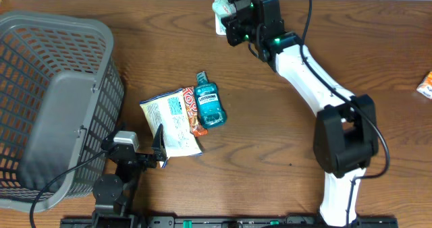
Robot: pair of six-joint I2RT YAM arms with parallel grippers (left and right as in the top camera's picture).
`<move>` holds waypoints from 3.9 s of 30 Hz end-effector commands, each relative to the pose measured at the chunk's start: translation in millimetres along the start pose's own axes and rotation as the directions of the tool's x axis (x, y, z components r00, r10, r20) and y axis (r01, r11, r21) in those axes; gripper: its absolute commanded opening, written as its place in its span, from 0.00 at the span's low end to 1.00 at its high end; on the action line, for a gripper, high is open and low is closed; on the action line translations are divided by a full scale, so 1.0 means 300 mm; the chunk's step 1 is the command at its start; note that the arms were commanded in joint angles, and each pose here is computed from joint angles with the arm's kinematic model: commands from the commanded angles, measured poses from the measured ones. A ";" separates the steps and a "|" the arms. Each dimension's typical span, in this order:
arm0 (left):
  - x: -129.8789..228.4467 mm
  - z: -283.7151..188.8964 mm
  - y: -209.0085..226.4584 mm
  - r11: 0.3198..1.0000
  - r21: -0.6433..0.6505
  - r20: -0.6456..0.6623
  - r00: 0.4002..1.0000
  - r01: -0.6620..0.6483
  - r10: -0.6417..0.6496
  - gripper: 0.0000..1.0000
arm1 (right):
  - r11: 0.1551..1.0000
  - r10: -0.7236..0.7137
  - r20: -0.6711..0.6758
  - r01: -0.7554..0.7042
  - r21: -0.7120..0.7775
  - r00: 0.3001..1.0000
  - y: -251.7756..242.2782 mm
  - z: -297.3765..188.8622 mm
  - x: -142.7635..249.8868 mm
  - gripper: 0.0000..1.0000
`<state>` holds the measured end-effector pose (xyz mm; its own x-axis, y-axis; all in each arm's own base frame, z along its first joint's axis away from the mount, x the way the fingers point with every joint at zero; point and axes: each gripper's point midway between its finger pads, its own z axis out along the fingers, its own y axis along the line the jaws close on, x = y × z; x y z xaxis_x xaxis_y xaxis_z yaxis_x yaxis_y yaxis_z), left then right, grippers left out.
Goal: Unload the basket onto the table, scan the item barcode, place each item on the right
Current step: 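Lift the green wipes pack up to the white scanner, then hold the green pack against the scanner face, then carry the green pack to the right side and release it, then reach the right gripper to the Listerine bottle and grasp it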
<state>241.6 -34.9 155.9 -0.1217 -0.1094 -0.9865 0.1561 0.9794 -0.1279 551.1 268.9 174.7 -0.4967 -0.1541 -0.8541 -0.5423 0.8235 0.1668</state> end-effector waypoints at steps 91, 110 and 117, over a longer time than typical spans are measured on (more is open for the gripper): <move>0.051 0.006 0.012 1.000 -0.012 -0.036 0.999 0.009 -0.010 0.98 | 0.317 0.787 0.160 -0.615 0.722 0.595 -1.143 -1.114 0.290 0.99; 0.051 0.006 0.012 1.000 -0.012 -0.036 0.999 0.009 -0.010 0.98 | 0.768 0.606 -0.364 -0.401 0.500 0.708 -0.226 -0.494 0.155 0.99; 0.051 0.006 0.012 1.000 -0.012 -0.036 0.999 0.009 -0.010 0.98 | 0.881 0.435 -0.564 -0.202 0.428 0.702 0.036 -0.299 0.315 0.99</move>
<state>241.6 -34.9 156.0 -0.1213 -0.1094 -0.9866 0.1558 0.9795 -0.1278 445.6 194.3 173.7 -0.9557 0.0231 -0.2934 -0.0353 0.9807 0.1922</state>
